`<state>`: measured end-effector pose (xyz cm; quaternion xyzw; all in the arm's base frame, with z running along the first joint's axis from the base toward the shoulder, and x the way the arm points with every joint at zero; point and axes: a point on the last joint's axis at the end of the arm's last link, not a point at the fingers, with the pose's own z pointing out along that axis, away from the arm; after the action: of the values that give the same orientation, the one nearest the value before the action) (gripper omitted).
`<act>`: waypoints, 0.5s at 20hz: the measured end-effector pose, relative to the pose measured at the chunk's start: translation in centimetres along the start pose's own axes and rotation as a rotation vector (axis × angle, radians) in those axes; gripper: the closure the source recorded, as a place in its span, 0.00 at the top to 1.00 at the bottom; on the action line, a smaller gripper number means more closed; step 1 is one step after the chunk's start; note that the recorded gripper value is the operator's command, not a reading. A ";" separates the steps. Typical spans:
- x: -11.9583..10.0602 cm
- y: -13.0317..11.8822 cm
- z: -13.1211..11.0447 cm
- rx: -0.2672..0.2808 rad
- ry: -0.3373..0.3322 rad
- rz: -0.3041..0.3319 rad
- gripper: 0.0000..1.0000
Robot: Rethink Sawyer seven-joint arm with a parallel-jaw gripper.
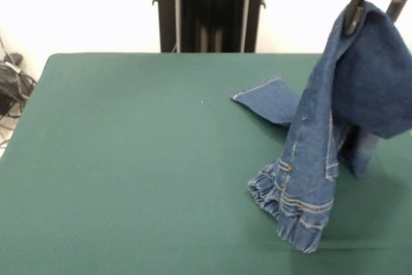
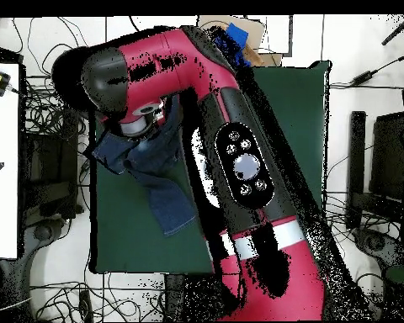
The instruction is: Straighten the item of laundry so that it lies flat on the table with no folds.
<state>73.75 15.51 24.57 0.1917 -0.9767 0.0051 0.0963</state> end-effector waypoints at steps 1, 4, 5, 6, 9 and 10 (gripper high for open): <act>-0.1 -0.1 -0.1 0.000 -0.002 0.001 1.00; -0.2 -0.2 -0.2 0.000 -0.007 0.005 1.00; -0.3 -0.2 -0.2 0.000 -0.008 0.005 1.00; -0.3 -0.3 -0.3 0.000 -0.008 0.006 1.00; -0.6 -0.6 -0.5 0.001 -0.017 0.012 1.00; -0.7 -0.7 -0.6 0.001 -0.021 0.015 1.00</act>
<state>74.79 15.14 24.97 0.1845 -0.9791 0.0042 0.0858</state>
